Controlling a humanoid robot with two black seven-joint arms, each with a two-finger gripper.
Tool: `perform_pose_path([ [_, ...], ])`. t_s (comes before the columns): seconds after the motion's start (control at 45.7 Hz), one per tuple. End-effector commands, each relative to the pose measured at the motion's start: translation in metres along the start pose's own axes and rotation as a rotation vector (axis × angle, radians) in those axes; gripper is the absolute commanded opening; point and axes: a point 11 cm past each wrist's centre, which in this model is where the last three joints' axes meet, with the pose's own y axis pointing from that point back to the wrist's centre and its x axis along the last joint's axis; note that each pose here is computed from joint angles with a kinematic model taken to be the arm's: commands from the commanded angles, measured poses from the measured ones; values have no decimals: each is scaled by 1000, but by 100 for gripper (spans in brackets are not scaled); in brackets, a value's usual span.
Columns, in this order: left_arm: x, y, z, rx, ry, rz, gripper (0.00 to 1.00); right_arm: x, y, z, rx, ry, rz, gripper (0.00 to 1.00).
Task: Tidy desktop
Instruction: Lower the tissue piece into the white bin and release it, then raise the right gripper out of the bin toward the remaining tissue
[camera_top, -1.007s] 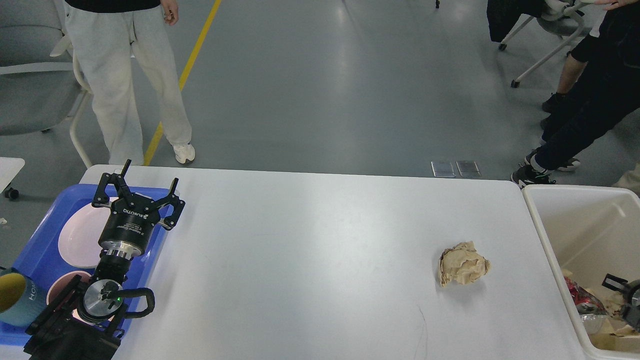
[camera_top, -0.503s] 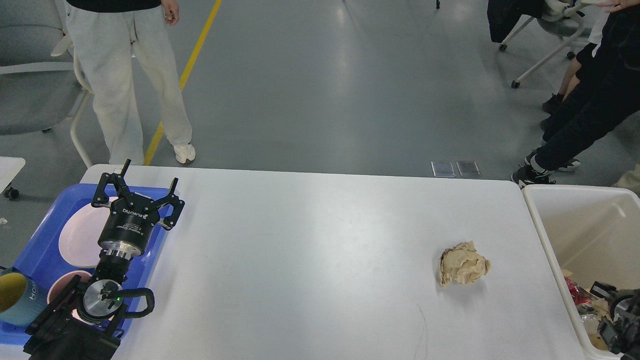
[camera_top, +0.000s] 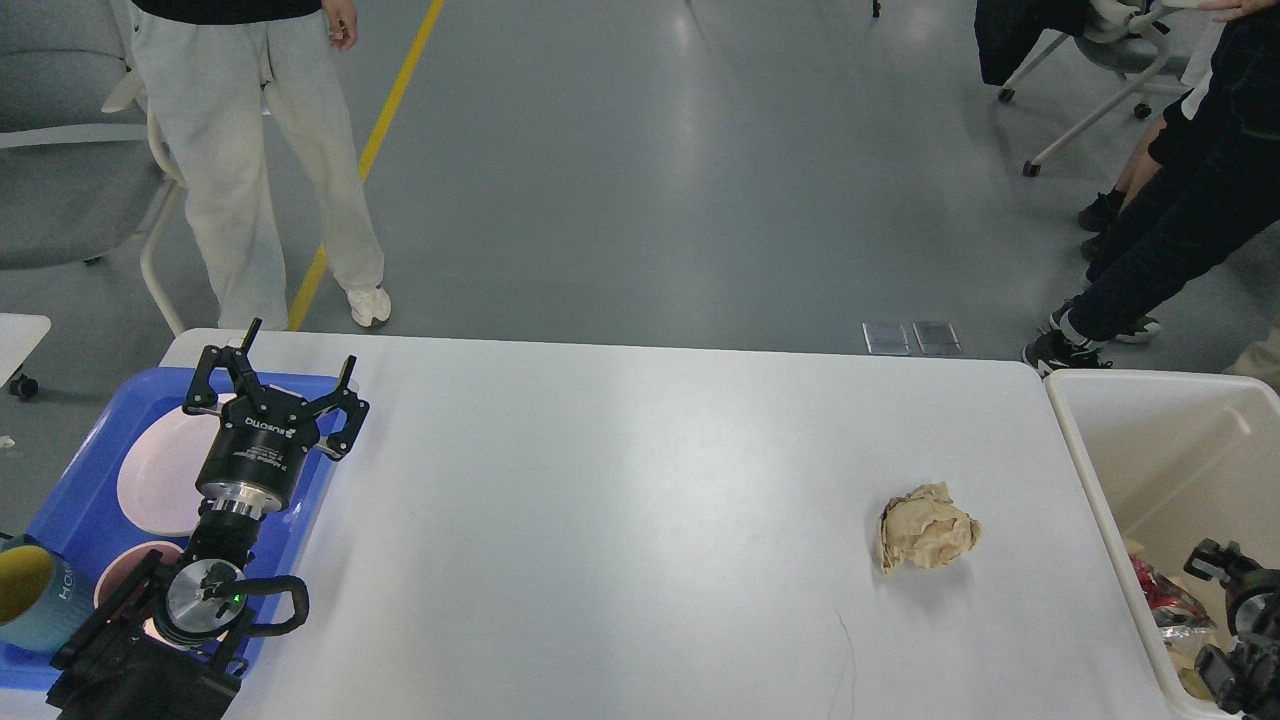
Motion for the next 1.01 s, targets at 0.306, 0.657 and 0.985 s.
perform_pose_path([
  [0.306, 0, 0, 0, 0, 0, 1, 97, 86, 24, -3, 107, 234, -301, 100],
  [0.657, 0, 0, -1, 2, 1, -1, 97, 201, 117, -77, 105, 555, -641, 100],
  [0.985, 0, 0, 0, 0, 0, 0, 97, 274, 264, -128, 314, 664, -750, 100],
])
